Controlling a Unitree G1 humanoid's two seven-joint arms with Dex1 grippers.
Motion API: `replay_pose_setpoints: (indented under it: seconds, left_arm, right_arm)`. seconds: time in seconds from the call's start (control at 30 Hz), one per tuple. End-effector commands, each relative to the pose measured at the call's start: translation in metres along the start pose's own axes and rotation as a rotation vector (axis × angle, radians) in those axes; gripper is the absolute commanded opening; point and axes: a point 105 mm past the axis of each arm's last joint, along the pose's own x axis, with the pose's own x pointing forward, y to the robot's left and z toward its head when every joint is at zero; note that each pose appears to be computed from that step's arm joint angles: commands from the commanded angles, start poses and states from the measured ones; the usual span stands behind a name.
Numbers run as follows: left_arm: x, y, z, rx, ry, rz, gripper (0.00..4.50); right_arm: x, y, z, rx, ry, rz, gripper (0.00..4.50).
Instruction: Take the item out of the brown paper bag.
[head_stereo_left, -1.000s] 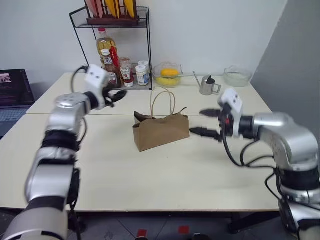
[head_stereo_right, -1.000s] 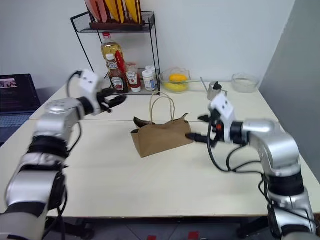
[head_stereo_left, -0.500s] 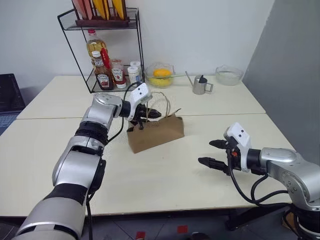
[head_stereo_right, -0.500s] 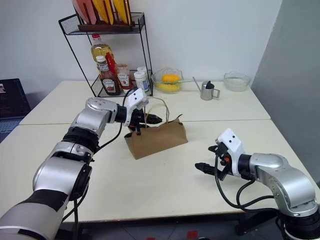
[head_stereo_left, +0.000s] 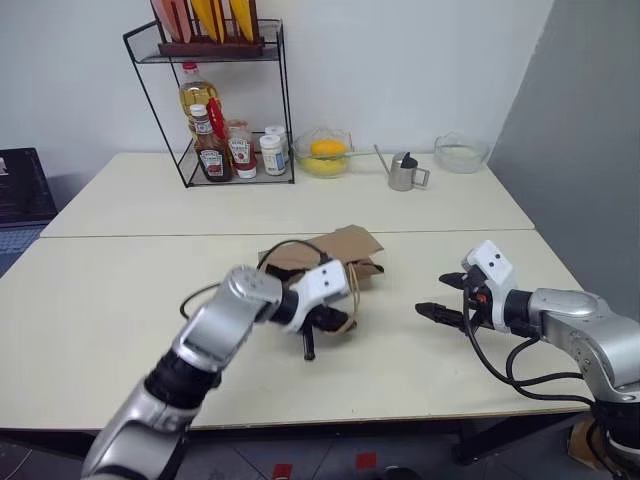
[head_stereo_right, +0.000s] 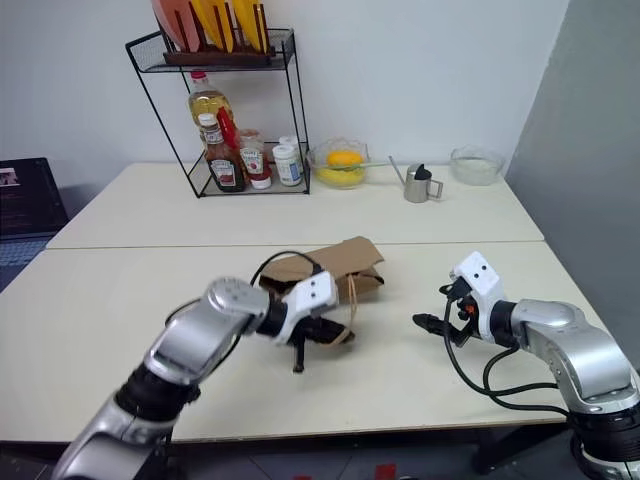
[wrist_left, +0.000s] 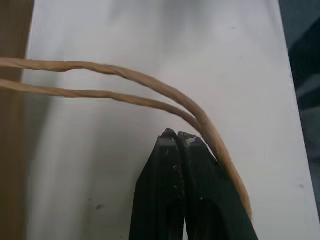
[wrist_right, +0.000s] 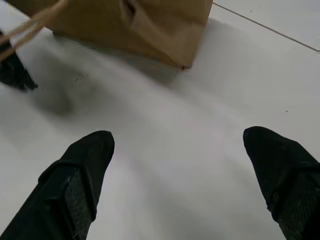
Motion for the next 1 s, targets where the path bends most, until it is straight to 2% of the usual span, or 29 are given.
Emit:
replay_pose_setpoints:
  seconds: [0.03, 0.23, 0.43, 0.57, 0.83, 1.0]
  left_arm:
    - [0.005, -0.005, 0.000, 0.036, 0.007, 0.073, 0.08]
    - [0.018, -0.015, -0.009, -0.011, 0.016, 0.099, 0.08]
    - [0.022, -0.024, -0.010, 0.008, 0.046, 0.001, 0.08]
    - [0.012, -0.008, 0.003, 0.074, 0.013, 0.078, 0.08]
    - [-0.056, 0.059, 0.062, 0.162, -0.109, 0.336, 0.08]
    - [-0.079, 0.082, 0.072, 0.228, -0.093, 0.427, 0.08]
  right_arm:
    - [-0.003, -0.004, 0.009, -0.043, -0.027, -0.019, 4.50]
    - [-0.001, -0.007, 0.009, -0.042, -0.026, -0.023, 4.50]
    - [0.002, -0.009, 0.010, -0.046, -0.020, -0.015, 4.50]
    - [0.002, -0.012, 0.012, -0.050, -0.020, -0.021, 4.50]
    - [0.001, -0.018, 0.016, -0.057, -0.038, -0.057, 4.50]
    - [0.002, -0.018, 0.018, -0.061, -0.045, -0.068, 4.50]
